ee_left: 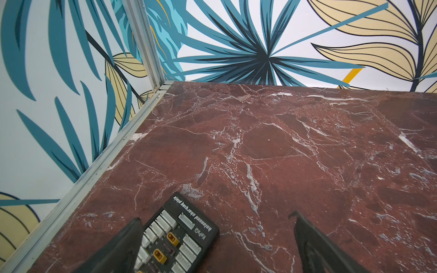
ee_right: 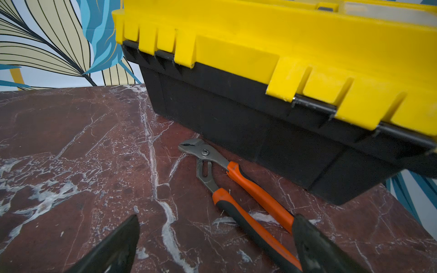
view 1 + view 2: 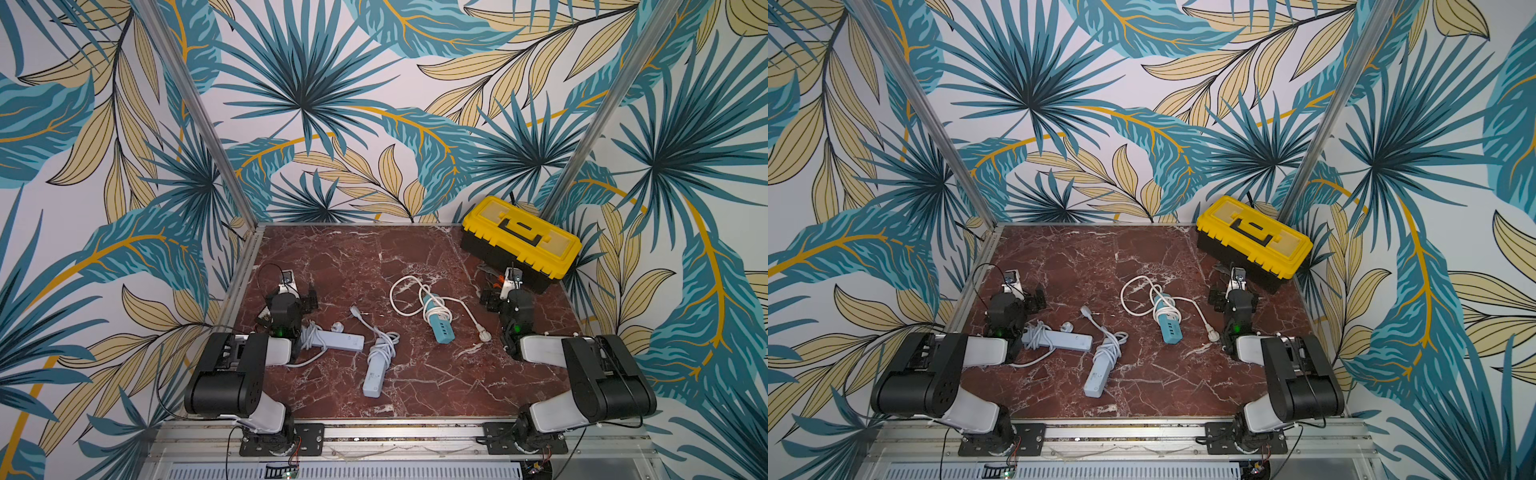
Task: Wrap the cord around the power strip
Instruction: Reset both arms
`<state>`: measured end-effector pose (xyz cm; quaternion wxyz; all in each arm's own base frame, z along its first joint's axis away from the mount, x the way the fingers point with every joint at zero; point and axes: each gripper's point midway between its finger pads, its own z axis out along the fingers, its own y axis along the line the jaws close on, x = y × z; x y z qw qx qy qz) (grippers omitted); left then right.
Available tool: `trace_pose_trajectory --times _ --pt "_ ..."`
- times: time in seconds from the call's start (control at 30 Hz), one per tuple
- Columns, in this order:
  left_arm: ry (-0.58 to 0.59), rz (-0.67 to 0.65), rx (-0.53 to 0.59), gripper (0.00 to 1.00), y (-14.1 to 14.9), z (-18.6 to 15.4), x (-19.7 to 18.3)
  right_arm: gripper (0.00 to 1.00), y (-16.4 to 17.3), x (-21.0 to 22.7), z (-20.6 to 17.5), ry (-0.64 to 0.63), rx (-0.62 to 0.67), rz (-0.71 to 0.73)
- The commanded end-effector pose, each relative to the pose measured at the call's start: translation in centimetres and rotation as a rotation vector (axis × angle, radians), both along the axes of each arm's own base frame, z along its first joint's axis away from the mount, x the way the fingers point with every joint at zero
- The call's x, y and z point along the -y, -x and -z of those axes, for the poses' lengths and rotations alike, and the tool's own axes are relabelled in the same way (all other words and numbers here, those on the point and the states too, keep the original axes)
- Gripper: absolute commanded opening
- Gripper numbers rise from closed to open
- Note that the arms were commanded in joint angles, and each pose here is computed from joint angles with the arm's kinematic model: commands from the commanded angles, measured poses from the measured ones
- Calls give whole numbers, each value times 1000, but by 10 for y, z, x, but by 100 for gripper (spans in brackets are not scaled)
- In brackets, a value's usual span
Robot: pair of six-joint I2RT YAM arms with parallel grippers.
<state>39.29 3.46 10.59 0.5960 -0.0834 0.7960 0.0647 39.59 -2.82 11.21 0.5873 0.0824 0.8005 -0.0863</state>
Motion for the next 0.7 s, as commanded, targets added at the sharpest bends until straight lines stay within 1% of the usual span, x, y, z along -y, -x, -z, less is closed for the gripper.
trace_pose_trajectory --times 0.0,0.4,0.43,0.5,0.67 --pt "5 -6 41 100 -5 -12 -3 99 1 1 0 -12 -2 2" --pt "7 -4 40 99 -5 -11 -2 99 1 0 0 -12 -4 2" --pt "0 14 40 99 -6 -12 1 99 1 1 0 -12 -4 2" --pt "-27 5 36 100 -6 -12 4 99 1 1 0 -12 -4 3" --pt "-25 -2 36 100 -6 -12 3 99 1 0 0 -12 -4 1"
